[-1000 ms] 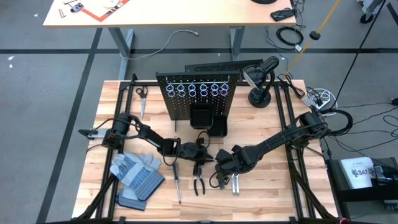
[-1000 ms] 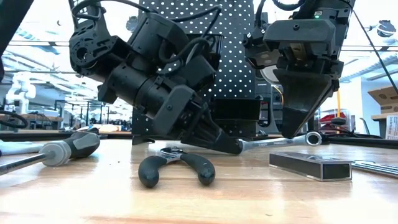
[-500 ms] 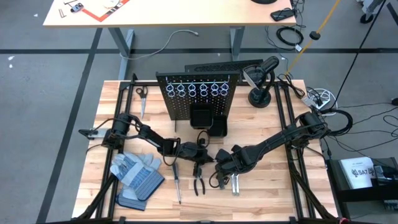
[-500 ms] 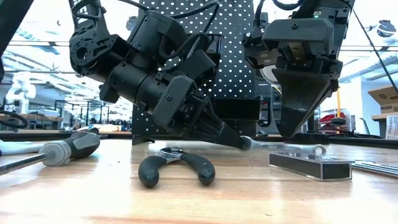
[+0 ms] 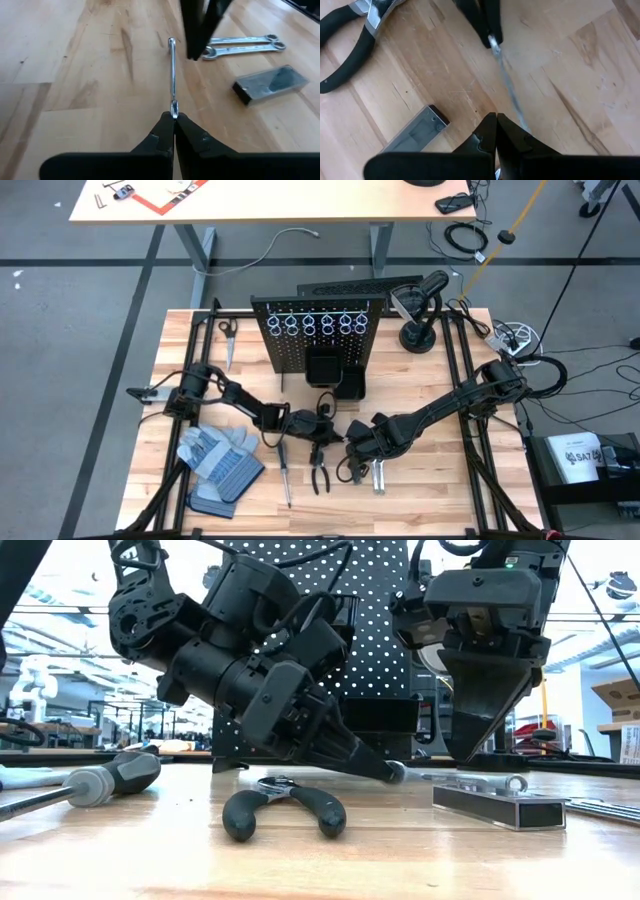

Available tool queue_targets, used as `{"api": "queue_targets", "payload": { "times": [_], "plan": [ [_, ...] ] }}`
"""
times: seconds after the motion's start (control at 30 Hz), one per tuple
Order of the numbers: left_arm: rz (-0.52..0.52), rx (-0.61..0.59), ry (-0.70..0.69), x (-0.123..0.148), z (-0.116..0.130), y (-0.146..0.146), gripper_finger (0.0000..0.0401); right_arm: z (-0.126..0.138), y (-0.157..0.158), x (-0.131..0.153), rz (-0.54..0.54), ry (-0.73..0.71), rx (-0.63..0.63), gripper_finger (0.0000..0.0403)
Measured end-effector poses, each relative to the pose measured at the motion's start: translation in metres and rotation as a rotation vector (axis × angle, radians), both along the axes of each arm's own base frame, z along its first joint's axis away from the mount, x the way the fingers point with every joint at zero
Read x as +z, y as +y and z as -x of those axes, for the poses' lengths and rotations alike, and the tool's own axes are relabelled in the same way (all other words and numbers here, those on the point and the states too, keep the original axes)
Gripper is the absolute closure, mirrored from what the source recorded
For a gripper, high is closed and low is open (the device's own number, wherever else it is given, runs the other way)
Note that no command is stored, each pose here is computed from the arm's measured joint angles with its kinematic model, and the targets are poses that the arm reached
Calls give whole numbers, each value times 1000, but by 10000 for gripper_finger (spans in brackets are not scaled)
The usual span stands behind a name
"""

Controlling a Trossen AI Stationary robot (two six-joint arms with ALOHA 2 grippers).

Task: Hang tools onto peg board
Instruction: Hang the right silver wrench on the black pegboard

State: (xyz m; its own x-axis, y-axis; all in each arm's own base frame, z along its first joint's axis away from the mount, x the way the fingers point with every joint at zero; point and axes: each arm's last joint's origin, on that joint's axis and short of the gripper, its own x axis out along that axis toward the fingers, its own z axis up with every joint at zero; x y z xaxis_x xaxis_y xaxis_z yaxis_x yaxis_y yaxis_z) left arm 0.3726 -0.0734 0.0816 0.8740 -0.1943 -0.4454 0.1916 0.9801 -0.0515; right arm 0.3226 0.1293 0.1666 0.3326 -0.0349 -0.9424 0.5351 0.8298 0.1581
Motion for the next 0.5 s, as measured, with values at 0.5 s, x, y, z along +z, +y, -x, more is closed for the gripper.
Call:
{"api": "queue_targets", "payload": {
  "times": [0.5],
  "plan": [
    [-40, -6, 106, 24, 13, -14, 394, 0, -2, 32, 78, -164, 194, 403]
  ]
}}
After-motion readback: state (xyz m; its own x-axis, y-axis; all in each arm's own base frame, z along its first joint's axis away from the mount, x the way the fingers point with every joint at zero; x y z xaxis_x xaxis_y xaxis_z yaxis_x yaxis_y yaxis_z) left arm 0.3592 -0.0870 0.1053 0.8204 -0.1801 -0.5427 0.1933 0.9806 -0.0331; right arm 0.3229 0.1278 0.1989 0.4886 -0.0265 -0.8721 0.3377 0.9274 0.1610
